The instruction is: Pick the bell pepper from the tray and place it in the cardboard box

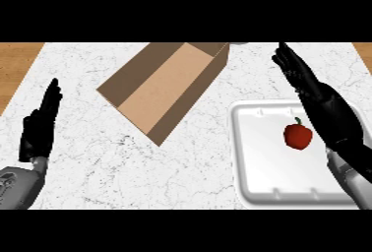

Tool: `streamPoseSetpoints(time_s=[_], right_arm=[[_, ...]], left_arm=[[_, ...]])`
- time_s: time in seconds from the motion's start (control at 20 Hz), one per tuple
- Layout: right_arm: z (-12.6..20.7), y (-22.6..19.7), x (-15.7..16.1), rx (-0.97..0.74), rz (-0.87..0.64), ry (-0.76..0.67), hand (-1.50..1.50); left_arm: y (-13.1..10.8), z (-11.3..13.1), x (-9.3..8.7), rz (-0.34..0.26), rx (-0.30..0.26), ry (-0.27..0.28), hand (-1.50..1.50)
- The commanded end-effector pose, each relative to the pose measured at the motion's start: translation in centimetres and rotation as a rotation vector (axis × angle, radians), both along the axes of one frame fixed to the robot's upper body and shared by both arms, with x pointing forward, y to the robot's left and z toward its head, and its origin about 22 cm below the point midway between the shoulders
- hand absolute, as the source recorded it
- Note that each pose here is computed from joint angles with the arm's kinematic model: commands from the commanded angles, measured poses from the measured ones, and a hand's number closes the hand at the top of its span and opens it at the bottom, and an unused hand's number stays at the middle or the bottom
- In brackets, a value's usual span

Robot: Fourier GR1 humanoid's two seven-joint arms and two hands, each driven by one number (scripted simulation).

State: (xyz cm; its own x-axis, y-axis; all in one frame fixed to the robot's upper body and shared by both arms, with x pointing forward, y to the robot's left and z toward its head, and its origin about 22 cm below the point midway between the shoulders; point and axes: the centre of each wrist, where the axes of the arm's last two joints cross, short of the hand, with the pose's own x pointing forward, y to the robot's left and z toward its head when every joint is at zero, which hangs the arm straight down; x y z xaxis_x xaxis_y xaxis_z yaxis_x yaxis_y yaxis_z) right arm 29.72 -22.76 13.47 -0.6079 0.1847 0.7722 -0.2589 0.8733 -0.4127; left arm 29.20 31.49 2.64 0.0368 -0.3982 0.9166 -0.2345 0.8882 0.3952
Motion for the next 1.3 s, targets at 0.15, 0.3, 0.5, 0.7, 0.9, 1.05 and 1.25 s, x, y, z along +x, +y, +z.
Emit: streamPoseSetpoints(time_s=[0.15,0.3,0.5,0.7,0.9,1.05,1.25], right_arm=[[-6.2,-7.9,-1.3,0.248,-0.322,0.295,-1.50],[-4.3,-12.2,-1.8,-0.449,-0.360,0.197,-1.50],[-16.4,-13.5,-7.4,-0.244,-0.584,0.444,-1.50],[-17.7,-16.0,-9.5,0.105,-0.494,0.302,-1.50],[-16.7,-20.1,-7.2,-0.048,-0.454,0.251,-1.50],[-15.5,-21.3,-7.2,-0.270,-0.508,0.250,-1.50],[-11.8,-22.7,-5.9,-0.551,-0.444,0.370,-1.50]], left_arm=[[4.4,0.5,-1.4,0.097,0.131,0.056,0.00],[4.1,-0.3,-1.7,0.092,0.127,0.095,0.00],[4.3,-1.3,-2.6,0.100,0.144,0.150,0.00],[5.3,-1.1,-2.4,0.095,0.118,0.168,0.00],[4.0,-0.3,-3.0,0.056,0.132,0.177,0.00],[5.0,-0.8,-3.0,0.087,0.147,0.161,0.00],[4.5,-0.5,-2.4,0.068,0.133,0.152,0.00]])
